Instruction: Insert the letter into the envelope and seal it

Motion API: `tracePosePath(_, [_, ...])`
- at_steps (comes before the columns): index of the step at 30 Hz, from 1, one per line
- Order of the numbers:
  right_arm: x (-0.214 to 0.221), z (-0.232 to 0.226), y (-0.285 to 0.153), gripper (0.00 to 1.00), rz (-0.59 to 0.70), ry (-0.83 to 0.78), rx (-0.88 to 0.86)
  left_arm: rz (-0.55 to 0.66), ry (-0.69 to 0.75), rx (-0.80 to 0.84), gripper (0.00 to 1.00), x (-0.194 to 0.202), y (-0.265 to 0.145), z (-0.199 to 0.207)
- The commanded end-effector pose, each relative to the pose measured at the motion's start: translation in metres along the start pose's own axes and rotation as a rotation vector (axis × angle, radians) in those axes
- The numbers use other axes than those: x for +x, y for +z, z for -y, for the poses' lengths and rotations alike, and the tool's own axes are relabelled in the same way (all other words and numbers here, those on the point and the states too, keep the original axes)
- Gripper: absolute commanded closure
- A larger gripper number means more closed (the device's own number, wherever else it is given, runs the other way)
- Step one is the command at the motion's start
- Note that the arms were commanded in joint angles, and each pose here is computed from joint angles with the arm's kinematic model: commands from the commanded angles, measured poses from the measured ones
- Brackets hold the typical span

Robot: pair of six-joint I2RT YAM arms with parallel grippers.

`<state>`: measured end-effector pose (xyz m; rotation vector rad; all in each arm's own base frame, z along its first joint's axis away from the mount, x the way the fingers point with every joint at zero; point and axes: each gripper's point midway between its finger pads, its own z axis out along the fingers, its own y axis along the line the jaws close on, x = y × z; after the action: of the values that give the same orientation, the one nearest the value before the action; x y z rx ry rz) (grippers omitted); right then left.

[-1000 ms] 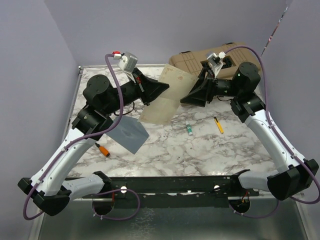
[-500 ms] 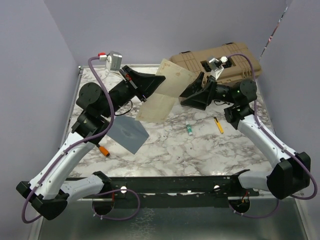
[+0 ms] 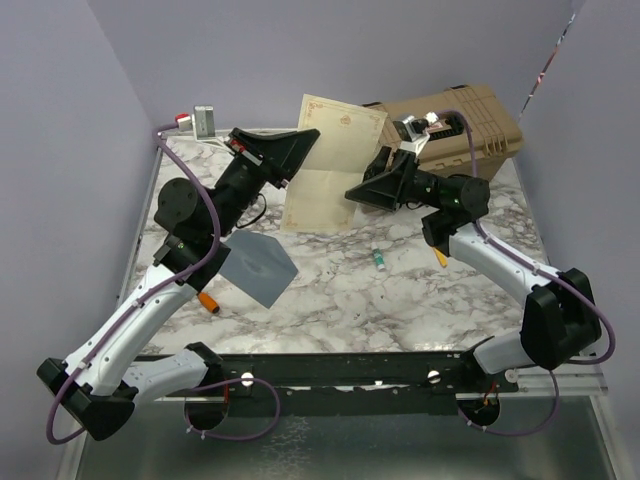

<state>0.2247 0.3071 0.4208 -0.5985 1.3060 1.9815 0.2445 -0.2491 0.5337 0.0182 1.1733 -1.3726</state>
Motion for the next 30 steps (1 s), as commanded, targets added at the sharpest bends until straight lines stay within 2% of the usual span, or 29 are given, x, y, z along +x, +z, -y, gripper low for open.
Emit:
tracePosePath(1, [-0.012, -0.022, -0.003, 0.58, 0.118, 0.006, -0.096, 0.118, -0.069, -0.024, 1.0, -0.018, 0.001, -0.005])
tracePosePath(4, [-0.019, -0.022, 0.0, 0.87, 0.128, -0.01, -0.084, 0.099, -0.072, 0.003, 1.0, -0.012, 0.001, -0.003])
tracePosePath(5, [-0.022, -0.02, 0.003, 0.94, 0.123, -0.018, -0.07, 0.095, -0.061, 0.01, 1.0, -0.012, 0.0, -0.002])
tracePosePath(7, [-0.028, -0.019, 0.007, 0.99, 0.119, -0.039, -0.047, 0.09, -0.034, 0.023, 1.0, -0.012, -0.002, 0.001])
tracePosePath(11, [-0.035, -0.01, 0.01, 1.0, 0.123, -0.074, 0.025, 0.085, 0.042, 0.042, 1.0, -0.018, -0.009, 0.01])
tracePosePath(12, [-0.036, -0.009, 0.01, 1.0, 0.124, -0.103, 0.043, 0.091, 0.065, 0.037, 0.97, -0.021, -0.011, 0.011])
tracePosePath(16, [-0.043, 0.012, 0.01, 1.0, 0.072, -0.231, 0.205, 0.102, 0.167, -0.008, 0.57, -0.034, -0.023, 0.013])
tracePosePath(18, [-0.051, 0.02, 0.008, 1.0, 0.042, -0.352, 0.292, 0.092, 0.218, -0.006, 0.44, -0.039, -0.027, 0.019])
tracePosePath(22, [-0.074, 0.028, 0.001, 1.0, 0.01, -0.572, 0.432, 0.07, 0.305, -0.072, 0.33, -0.049, -0.033, 0.017])
tracePosePath(26, [-0.089, 0.02, -0.005, 1.0, 0.01, -0.761, 0.478, 0.117, 0.323, -0.19, 0.27, -0.065, -0.038, 0.003])
tracePosePath(30, [-0.1, 0.008, -0.008, 1.0, 0.026, -0.875, 0.493, 0.143, 0.322, -0.238, 0.08, -0.073, -0.04, -0.002])
